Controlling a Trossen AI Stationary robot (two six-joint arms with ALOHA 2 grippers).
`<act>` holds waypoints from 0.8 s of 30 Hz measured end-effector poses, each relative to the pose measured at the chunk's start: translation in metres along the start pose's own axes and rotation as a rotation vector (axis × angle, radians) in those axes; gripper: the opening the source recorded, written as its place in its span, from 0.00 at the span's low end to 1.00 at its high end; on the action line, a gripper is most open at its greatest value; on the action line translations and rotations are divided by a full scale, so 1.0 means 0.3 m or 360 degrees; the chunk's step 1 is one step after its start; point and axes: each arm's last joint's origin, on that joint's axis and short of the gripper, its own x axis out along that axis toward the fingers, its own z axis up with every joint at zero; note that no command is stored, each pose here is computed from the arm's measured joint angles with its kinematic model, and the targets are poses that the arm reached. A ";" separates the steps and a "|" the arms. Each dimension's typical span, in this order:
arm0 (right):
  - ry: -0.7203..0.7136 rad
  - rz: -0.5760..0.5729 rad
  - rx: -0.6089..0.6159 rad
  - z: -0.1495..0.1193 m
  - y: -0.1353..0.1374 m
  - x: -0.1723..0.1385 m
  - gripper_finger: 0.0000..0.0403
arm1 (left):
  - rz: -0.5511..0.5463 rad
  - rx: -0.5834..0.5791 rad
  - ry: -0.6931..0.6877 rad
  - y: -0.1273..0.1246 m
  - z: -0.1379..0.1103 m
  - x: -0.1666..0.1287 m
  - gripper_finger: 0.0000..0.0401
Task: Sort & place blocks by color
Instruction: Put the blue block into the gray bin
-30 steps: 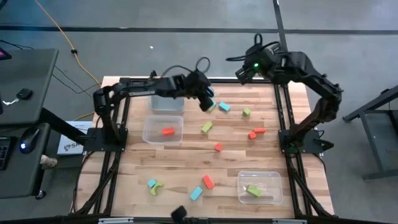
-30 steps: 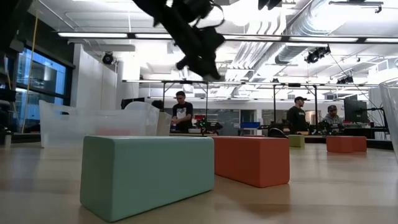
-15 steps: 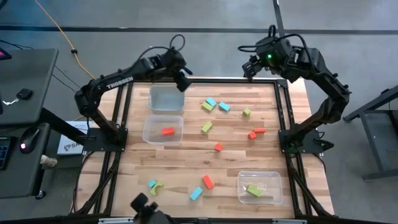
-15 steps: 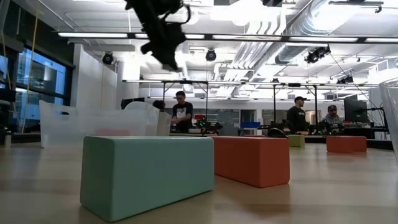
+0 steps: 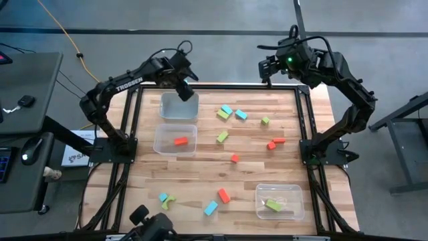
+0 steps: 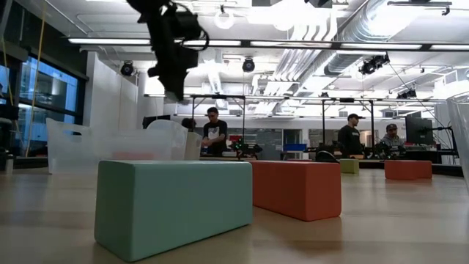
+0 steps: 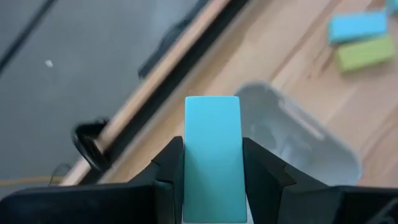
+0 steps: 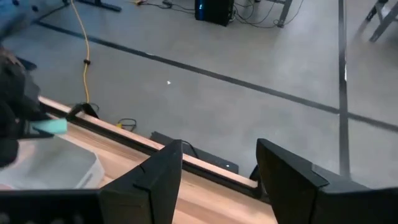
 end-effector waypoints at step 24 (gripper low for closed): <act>0.0033 -0.0026 0.0101 -0.004 0.024 0.037 0.49 | -0.0245 -0.0009 0.0242 -0.051 -0.165 0.267 0.24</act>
